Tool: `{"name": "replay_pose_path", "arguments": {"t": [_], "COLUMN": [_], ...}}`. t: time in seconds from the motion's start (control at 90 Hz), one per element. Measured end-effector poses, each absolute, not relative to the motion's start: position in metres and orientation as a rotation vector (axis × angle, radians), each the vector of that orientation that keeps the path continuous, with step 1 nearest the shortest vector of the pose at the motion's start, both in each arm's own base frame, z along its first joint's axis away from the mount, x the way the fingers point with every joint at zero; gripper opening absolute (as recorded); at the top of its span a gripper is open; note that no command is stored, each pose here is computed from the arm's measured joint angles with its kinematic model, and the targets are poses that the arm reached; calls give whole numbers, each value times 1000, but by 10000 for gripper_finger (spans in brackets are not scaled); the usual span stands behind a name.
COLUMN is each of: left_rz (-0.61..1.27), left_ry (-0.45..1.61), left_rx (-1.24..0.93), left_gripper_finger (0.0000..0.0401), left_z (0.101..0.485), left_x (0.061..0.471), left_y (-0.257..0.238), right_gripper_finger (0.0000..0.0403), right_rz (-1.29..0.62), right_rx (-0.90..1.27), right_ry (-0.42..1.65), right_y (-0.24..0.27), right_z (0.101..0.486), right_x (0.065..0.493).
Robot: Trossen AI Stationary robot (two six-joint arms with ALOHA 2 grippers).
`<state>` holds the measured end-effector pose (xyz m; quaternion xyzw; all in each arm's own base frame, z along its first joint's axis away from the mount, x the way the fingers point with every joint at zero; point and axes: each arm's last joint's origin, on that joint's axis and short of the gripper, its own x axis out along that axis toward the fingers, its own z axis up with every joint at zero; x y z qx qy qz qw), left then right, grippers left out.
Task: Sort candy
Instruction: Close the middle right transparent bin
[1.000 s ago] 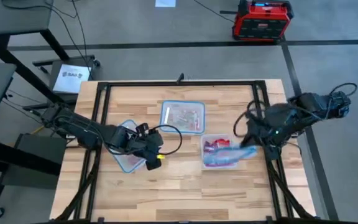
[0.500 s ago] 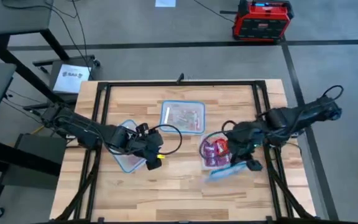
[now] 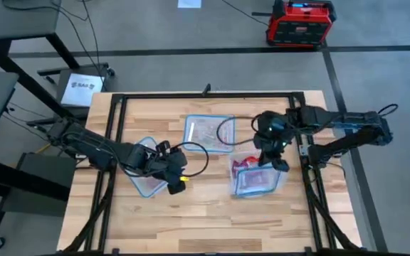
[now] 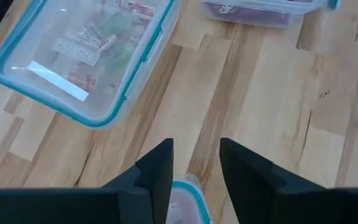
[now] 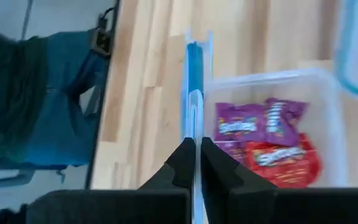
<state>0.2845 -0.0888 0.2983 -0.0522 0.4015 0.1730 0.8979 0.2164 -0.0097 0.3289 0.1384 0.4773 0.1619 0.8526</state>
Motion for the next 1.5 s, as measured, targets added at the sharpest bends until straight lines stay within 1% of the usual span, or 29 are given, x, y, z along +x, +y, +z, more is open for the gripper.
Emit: {"name": "replay_pose_path", "arguments": {"t": [0.122, 0.222, 0.433, 0.556, 0.656, 0.822, 1.056, 1.144, 1.256, 1.367, 1.5], "left_rz": [358, 358, 350, 350, 350, 351, 342, 342, 344, 346, 351], "left_ry": [831, 828, 819, 818, 817, 817, 821, 821, 820, 819, 818], "left_rx": [-108, -110, -106, -105, -104, -104, -86, -86, -89, -98, -109], "left_gripper_finger": [118, 118, 118, 118, 118, 118, 118, 118, 118, 118, 118], "left_z": [298, 299, 299, 299, 299, 299, 299, 299, 299, 299, 299], "left_x": [285, 285, 286, 286, 286, 286, 286, 286, 286, 286, 286], "left_y": [-89, -89, -89, -89, -89, -89, -89, -89, -89, -89, -89], "right_gripper_finger": [0, 0, 0, 0, 0, 0, 0, 0, 1, 20, 77], "right_rz": [273, 236, 269, 266, 222, 177, 165, 132, 60, 9, -90], "right_rx": [241, 169, 25, 17, 44, 58, -7, -32, -10, 42, 91], "right_ry": [993, 1022, 1146, 1215, 1253, 1241, 1233, 1251, 1274, 1278, 1309], "right_y": [-29, -43, -60, -65, -72, -83, -95, -98, -102, -106, -111], "right_z": [325, 316, 289, 273, 265, 268, 271, 270, 270, 270, 269], "right_x": [220, 226, 244, 255, 259, 254, 248, 246, 245, 243, 239]}}
